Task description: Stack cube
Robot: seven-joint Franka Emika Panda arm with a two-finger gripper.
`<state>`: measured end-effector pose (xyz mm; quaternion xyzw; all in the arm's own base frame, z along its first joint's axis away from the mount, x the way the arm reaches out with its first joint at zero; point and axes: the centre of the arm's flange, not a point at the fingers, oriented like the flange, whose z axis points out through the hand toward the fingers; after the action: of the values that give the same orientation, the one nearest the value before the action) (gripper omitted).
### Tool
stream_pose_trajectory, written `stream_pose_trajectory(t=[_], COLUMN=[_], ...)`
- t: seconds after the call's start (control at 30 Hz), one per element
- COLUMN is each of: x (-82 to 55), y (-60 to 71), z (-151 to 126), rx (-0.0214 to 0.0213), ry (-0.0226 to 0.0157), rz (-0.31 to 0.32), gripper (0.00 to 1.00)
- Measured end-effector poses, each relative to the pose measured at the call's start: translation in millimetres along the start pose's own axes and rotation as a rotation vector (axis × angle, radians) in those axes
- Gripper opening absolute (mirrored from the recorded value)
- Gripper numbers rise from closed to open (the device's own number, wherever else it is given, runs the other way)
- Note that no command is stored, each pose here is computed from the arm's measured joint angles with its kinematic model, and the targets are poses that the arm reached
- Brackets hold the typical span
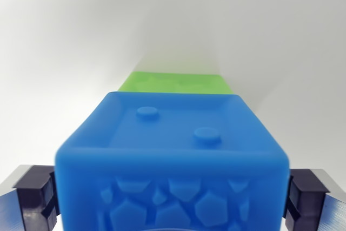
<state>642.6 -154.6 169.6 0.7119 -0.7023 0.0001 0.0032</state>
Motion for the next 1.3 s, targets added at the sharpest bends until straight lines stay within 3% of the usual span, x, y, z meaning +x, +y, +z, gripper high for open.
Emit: stream_pose_trajectory(t=[0.63, 0.9, 1.3], x=[0.0, 0.3, 0.5], y=[-0.4, -1.3, -0.9], z=[-3.0, -20.6, -56.5], rx=[0.0014, 0.0053, 0.0063], ry=[0.0, -0.0009, -0.0031], rz=[0.0, 0.001, 0.001], gripper=[1.0, 1.0, 1.0])
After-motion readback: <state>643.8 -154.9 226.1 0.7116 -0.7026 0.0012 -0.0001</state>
